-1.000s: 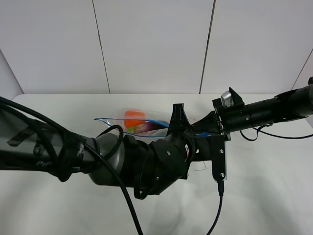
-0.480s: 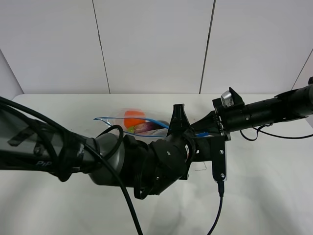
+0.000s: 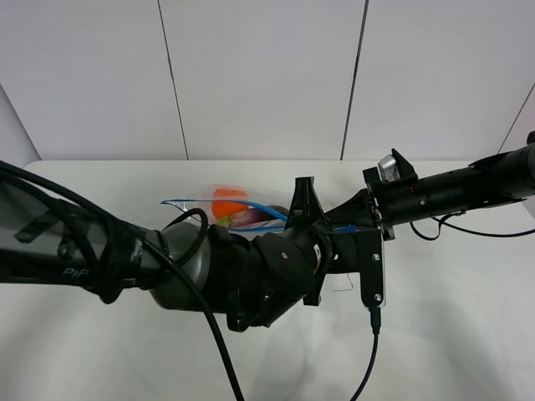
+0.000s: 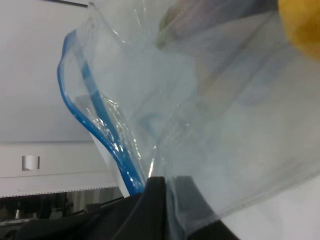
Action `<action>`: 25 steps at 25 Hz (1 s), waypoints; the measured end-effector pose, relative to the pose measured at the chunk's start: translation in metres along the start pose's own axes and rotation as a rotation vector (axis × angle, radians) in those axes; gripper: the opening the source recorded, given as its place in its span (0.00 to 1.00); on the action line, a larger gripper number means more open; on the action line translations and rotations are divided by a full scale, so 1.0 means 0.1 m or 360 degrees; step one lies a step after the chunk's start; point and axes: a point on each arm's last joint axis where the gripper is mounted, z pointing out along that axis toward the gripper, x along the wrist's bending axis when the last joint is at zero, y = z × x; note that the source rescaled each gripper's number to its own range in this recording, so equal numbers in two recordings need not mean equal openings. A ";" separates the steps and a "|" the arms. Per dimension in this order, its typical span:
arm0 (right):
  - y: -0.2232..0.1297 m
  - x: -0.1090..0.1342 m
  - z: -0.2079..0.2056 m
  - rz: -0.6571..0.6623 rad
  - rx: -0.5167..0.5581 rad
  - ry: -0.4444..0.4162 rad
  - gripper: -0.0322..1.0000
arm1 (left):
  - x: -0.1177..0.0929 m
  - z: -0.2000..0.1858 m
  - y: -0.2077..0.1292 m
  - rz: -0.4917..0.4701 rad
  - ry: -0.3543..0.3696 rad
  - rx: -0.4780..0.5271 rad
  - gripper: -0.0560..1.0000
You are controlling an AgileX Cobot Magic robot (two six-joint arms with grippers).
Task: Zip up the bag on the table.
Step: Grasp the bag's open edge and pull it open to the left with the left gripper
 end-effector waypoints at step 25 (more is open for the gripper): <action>0.00 0.01 0.01 0.0000 0.0001 0.0003 0.03 | 0.05 -0.01 -0.14 0.0151 0.0048 0.0264 0.05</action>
